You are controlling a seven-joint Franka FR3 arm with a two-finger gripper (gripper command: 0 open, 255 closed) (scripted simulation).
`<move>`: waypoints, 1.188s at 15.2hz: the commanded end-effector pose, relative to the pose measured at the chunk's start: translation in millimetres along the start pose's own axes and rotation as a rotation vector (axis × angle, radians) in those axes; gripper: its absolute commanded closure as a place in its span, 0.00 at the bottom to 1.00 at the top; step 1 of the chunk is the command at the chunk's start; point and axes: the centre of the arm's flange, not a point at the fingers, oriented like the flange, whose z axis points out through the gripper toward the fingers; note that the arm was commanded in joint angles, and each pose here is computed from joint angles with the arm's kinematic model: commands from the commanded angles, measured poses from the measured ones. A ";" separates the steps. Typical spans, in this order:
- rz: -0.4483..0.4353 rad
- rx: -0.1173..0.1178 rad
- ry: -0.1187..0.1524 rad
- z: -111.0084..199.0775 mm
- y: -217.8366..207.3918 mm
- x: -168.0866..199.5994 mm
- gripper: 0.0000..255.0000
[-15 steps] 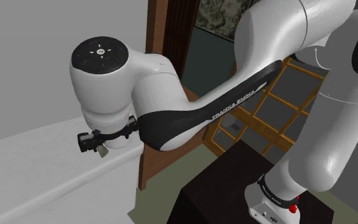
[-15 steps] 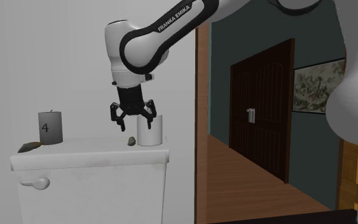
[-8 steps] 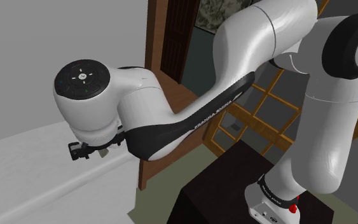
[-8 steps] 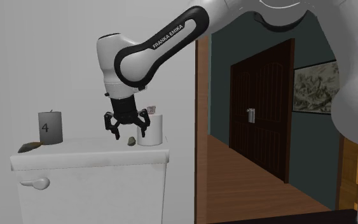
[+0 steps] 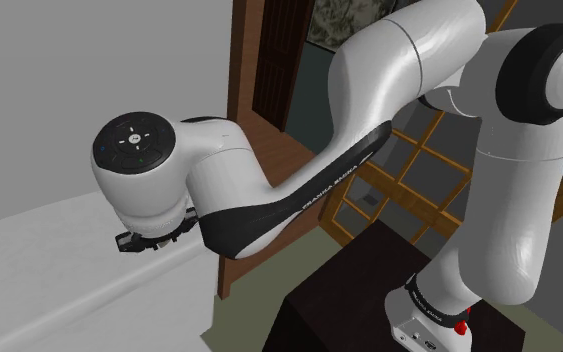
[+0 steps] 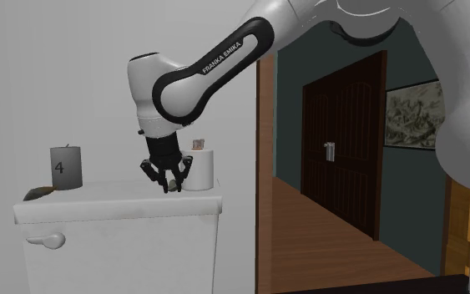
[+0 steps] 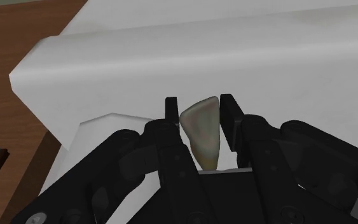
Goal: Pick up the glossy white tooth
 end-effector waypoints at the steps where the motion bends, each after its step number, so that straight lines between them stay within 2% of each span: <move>1: 0.000 0.000 0.000 0.3 0.1 0.1 1.00; 6: 0.000 0.000 0.000 0.1 -0.2 -0.1 1.00; 18: 0.000 0.000 0.000 -59.0 5.0 22.1 1.00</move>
